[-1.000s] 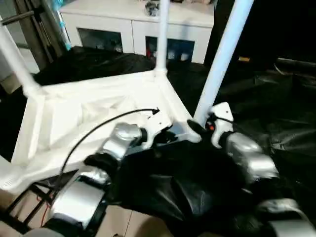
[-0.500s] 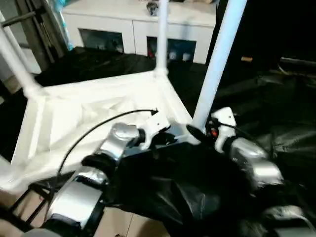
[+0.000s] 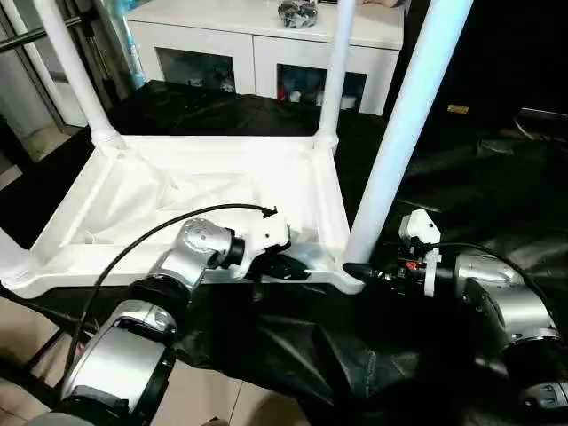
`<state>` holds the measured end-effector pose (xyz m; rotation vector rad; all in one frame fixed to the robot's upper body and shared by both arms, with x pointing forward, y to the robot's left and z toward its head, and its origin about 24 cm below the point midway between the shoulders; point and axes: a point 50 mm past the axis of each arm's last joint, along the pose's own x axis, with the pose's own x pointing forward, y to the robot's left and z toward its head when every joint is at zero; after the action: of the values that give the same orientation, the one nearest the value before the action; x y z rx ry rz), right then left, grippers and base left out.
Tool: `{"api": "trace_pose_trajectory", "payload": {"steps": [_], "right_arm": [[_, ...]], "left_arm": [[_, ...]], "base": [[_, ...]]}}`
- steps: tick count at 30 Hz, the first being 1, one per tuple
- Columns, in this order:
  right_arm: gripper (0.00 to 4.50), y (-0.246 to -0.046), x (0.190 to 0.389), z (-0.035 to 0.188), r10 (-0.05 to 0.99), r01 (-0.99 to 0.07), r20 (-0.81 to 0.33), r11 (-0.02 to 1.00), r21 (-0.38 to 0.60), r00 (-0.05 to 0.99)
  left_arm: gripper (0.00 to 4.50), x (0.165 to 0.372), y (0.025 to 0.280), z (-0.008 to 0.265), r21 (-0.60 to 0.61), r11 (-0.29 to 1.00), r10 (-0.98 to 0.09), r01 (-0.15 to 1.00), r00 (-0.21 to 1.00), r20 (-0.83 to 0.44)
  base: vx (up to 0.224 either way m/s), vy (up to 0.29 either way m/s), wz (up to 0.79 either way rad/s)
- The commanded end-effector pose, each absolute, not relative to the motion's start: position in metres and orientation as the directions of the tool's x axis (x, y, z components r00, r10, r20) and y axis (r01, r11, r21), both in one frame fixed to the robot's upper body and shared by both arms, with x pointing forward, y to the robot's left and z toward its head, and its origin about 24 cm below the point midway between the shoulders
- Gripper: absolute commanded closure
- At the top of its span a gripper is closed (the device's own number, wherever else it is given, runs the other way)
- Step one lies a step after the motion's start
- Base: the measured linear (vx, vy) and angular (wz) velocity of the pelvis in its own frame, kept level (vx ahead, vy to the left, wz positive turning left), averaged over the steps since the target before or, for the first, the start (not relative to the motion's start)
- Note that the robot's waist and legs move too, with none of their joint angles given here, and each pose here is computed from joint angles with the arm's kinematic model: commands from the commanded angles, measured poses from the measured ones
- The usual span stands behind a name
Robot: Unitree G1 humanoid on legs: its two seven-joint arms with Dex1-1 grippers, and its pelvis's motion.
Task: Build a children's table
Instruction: Rotate leg to tighten
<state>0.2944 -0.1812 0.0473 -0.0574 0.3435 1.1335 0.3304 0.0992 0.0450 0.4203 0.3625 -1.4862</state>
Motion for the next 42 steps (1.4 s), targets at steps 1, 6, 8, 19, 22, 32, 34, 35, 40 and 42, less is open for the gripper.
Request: {"api": "trace_pose_trajectory", "payload": {"steps": [1, 6, 8, 19, 22, 32, 34, 35, 40, 42], "right_arm": [[2.20, -0.156, 0.284, 0.037, 0.931, -0.937, -0.293, 0.285, 0.203, 0.219], [2.38, -0.154, 0.283, 0.036, 0.933, -0.931, -0.279, 0.293, 0.217, 0.228], [2.41, -0.154, 0.282, 0.034, 0.932, -0.920, -0.262, 0.313, 0.235, 0.250], [2.47, -0.139, 0.302, 0.007, 0.716, -0.700, -0.348, 0.687, 0.197, 0.605], [2.48, -0.130, 0.316, 0.002, 0.552, -0.530, -0.389, 0.830, 0.173, 0.738], [1.62, -0.101, 0.323, 0.012, 0.612, -0.578, -0.309, 0.790, 0.202, 0.728], [1.43, -0.105, 0.322, 0.015, 0.642, -0.621, -0.302, 0.764, 0.175, 0.705], [1.36, -0.112, 0.321, 0.019, 0.680, -0.674, -0.294, 0.726, 0.137, 0.672], [1.32, -0.130, 0.315, 0.030, 0.787, -0.798, -0.260, 0.596, 0.089, 0.559], [1.32, -0.136, 0.311, 0.034, 0.826, -0.837, -0.254, 0.539, 0.095, 0.503]], "left_arm": [[4.50, 0.330, 0.089, 0.047, 0.062, 0.029, -0.891, 0.998, 0.054, -0.451], [4.50, 0.332, 0.087, 0.047, 0.072, 0.064, -0.891, 0.995, 0.089, -0.445], [4.50, 0.333, 0.084, 0.047, 0.074, 0.093, -0.891, 0.993, 0.116, -0.440], [4.50, 0.343, 0.048, 0.048, 0.095, 0.289, -0.864, 0.953, 0.302, -0.404], [4.50, 0.345, 0.038, 0.048, 0.103, 0.346, -0.842, 0.933, 0.357, -0.404], [4.50, 0.341, 0.034, 0.044, 0.091, 0.340, -0.843, 0.936, 0.346, -0.412], [4.50, 0.340, 0.037, 0.044, 0.088, 0.311, -0.854, 0.946, 0.319, -0.412], [4.50, 0.338, 0.043, 0.044, 0.083, 0.264, -0.867, 0.961, 0.274, -0.417], [4.50, 0.333, 0.056, 0.044, 0.065, 0.142, -0.888, 0.988, 0.156, -0.433], [4.50, 0.331, 0.062, 0.044, 0.059, 0.102, -0.891, 0.993, 0.118, -0.438]], "base": [[0.000, 0.000, 0.00], [0.000, 0.000, 0.00], [0.000, 0.000, 0.00], [0.000, 0.000, 0.00], [0.000, 0.000, 0.00], [0.000, 0.000, 0.00], [0.000, 0.000, 0.00], [0.000, 0.000, 0.00], [0.000, 0.000, 0.00], [0.000, 0.000, 0.00]]}}
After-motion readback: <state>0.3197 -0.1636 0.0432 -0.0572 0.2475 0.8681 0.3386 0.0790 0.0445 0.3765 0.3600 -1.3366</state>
